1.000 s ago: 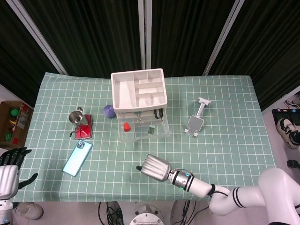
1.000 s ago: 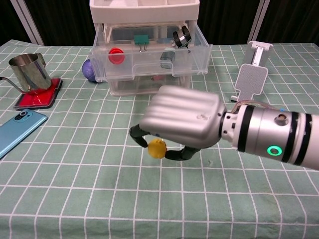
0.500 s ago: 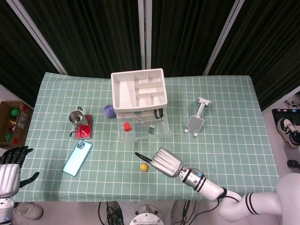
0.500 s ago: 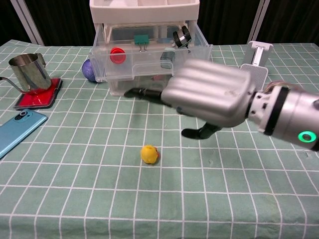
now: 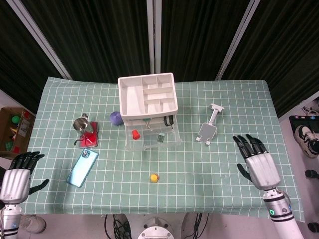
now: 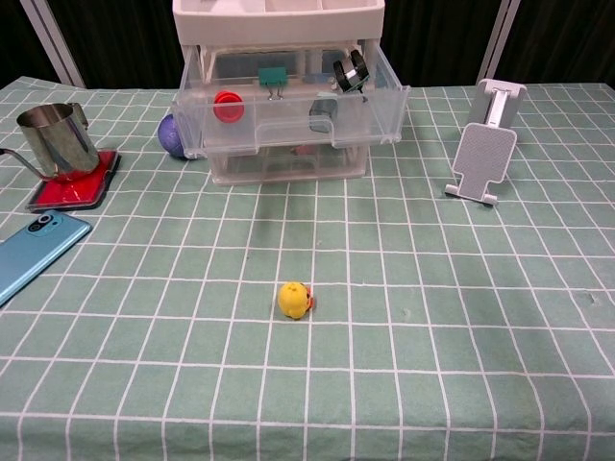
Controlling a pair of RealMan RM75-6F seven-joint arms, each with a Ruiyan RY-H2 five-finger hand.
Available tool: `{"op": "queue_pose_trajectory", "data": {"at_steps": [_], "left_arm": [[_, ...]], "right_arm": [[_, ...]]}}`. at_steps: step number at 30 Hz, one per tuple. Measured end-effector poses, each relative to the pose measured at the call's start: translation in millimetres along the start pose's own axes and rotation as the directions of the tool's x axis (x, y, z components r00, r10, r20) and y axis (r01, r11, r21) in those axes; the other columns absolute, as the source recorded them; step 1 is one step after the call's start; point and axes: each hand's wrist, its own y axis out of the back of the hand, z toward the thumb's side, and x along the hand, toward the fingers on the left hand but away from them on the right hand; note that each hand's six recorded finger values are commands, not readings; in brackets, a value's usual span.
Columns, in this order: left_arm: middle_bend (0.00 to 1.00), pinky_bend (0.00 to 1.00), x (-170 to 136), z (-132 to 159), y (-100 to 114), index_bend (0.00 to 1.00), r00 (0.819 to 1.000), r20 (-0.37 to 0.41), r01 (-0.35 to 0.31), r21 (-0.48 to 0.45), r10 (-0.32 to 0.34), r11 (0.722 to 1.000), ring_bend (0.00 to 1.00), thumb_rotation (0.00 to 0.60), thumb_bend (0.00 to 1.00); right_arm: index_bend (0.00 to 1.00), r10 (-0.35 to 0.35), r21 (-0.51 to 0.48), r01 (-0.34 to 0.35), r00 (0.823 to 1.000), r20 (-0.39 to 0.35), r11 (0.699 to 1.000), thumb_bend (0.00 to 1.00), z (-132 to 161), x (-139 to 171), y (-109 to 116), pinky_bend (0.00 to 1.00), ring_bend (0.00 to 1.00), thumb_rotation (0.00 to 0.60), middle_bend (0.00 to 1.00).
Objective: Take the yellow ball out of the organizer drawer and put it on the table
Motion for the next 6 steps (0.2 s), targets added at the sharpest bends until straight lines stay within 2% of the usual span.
{"op": "queue_pose_trajectory", "data": {"at_steps": [4, 6], "left_arm": [[0.19, 0.18, 1.7, 4.1, 0.3, 0.24, 1.0, 0.006, 0.0, 0.004, 0.0, 1.0, 0.15, 0.6, 0.02], [0.19, 0.18, 2.2, 4.9, 0.2, 0.24, 1.0, 0.005, 0.001, 0.006, -0.001, 1.0, 0.15, 0.6, 0.02]], "right_arm": [[0.0, 0.021, -0.075, -0.013, 0.994, 0.108, 0.997, 0.18, -34.8, 26.6, -0.1, 0.0, 0.0, 0.6, 0.0], [0.0, 0.015, -0.088, -0.003, 0.99, 0.137, 0.996, 0.18, -45.9, 35.6, 1.9, 0.0, 0.0, 0.6, 0.0]]}}
